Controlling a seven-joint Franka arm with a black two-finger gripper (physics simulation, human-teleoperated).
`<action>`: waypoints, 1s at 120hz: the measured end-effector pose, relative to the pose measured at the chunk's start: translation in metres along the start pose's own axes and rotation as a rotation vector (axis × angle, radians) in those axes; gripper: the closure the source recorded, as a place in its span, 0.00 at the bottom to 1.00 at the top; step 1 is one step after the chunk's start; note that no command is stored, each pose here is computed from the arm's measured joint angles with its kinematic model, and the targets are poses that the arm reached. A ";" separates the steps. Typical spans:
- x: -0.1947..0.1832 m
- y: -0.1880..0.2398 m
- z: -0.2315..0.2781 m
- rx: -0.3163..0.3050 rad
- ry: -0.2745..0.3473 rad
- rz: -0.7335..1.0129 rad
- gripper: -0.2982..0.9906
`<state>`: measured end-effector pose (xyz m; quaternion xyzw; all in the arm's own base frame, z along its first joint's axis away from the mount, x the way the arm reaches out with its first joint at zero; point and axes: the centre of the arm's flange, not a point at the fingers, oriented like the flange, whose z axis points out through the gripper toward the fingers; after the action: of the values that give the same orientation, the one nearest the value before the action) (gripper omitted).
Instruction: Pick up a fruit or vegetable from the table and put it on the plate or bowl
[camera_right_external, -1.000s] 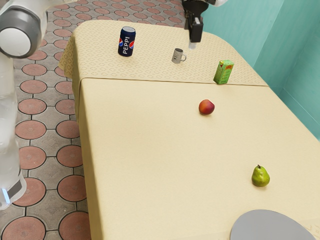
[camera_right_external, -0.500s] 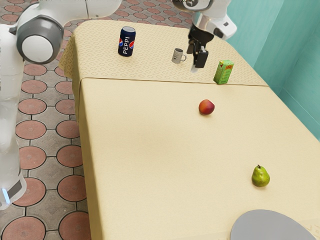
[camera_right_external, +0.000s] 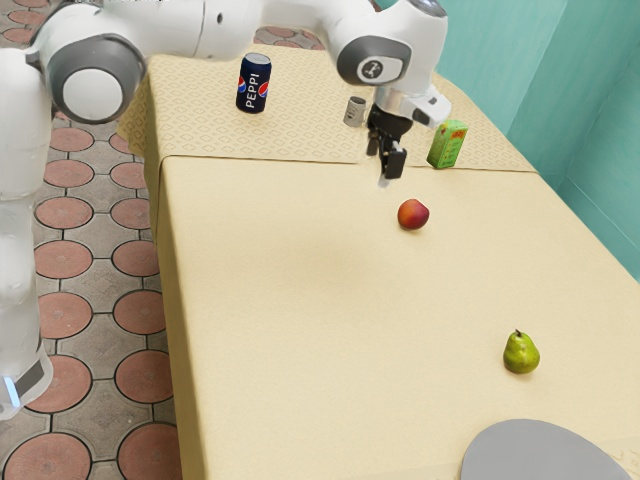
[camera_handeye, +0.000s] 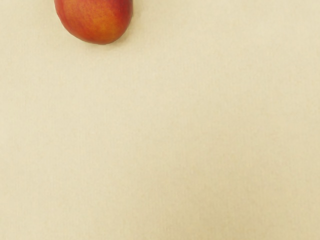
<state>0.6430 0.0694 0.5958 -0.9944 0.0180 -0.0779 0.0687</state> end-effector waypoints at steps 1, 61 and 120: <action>0.004 -0.002 -0.002 -0.001 0.008 -0.003 0.23; 0.069 -0.067 0.076 -0.133 -0.022 -0.047 0.23; 0.092 -0.071 0.149 -0.214 -0.027 -0.014 0.23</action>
<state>0.7593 0.1550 0.4743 -0.9971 0.0181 -0.0626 -0.0380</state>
